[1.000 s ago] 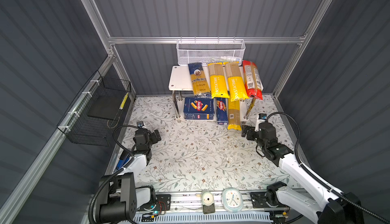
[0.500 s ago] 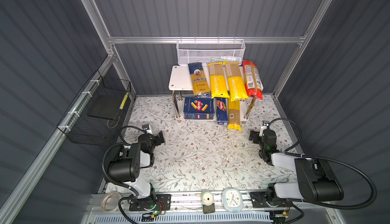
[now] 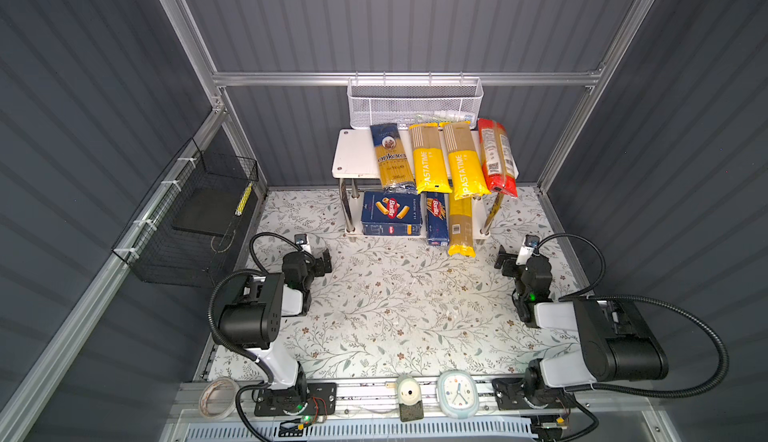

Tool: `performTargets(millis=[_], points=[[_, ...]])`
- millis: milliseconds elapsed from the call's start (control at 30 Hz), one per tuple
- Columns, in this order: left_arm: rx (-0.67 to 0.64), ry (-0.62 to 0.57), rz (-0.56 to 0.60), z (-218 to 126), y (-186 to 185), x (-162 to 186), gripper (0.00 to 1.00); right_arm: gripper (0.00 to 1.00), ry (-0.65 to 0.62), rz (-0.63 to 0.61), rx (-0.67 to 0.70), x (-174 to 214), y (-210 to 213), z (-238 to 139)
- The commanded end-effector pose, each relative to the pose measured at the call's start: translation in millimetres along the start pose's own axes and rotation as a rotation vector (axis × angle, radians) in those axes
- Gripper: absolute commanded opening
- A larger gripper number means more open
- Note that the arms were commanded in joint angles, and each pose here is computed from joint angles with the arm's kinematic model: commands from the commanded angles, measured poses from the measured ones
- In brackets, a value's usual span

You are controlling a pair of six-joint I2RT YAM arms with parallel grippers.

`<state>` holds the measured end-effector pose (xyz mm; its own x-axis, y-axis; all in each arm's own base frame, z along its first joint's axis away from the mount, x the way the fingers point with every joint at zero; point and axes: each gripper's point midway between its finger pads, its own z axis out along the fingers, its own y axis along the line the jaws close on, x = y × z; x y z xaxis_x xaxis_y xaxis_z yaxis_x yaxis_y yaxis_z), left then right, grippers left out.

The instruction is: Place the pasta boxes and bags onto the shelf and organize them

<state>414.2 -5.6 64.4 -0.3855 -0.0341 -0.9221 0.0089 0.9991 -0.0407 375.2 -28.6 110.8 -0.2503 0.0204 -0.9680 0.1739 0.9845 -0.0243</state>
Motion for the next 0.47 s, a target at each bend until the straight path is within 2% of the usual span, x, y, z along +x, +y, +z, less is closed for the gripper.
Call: performTargets(millis=[0,433], points=[[-0.017,0.003,0.023,2.0,3.4,-0.7,1.0,0.99,-0.05,0.019,-0.007,-13.1,0.3,1.9],[-0.023,0.006,0.026,2.7,3.4,-1.0,1.0,0.99,-0.031,0.027,-0.018,-12.0,0.1,3.6]])
